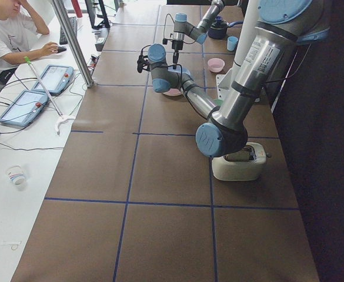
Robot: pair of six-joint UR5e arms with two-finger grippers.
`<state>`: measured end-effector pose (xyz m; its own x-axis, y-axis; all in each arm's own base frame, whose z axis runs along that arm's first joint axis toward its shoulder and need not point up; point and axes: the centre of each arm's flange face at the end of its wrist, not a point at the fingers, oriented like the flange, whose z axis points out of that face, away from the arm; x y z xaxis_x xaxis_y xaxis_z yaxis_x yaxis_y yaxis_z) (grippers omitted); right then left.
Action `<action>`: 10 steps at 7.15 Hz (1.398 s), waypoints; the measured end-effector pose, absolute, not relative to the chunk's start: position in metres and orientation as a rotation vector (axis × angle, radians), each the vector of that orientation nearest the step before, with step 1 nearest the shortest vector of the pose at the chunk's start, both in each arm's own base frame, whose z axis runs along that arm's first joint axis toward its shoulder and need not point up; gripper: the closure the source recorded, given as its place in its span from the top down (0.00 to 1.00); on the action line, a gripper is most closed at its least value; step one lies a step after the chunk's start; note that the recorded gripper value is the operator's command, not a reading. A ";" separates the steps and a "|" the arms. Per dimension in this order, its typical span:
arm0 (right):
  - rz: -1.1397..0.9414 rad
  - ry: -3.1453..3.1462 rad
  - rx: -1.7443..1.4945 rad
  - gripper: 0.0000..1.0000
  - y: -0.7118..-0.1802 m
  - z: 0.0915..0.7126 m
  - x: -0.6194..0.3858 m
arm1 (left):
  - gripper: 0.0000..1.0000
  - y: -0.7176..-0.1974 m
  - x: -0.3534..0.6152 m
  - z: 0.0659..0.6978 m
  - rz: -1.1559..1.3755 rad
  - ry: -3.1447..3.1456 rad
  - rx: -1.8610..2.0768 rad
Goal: Stack three plates with pink and blue
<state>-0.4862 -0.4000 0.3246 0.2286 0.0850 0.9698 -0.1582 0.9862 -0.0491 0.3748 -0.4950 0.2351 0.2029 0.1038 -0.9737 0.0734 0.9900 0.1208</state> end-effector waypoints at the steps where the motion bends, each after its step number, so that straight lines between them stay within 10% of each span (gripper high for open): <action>1: 0.173 -1.333 0.076 1.00 -0.400 0.323 -0.484 | 1.00 -0.495 0.373 0.240 0.018 1.362 0.150; 10: -0.133 -0.778 0.157 1.00 -0.525 0.558 -0.014 | 1.00 -0.569 0.053 0.501 0.327 0.830 0.272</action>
<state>-0.0140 -0.5249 0.5578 0.7052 -0.1773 0.6865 0.0615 0.9799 0.1899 0.0532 -0.5687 0.5010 0.6299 0.3865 -0.6736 -0.1764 0.9159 0.3605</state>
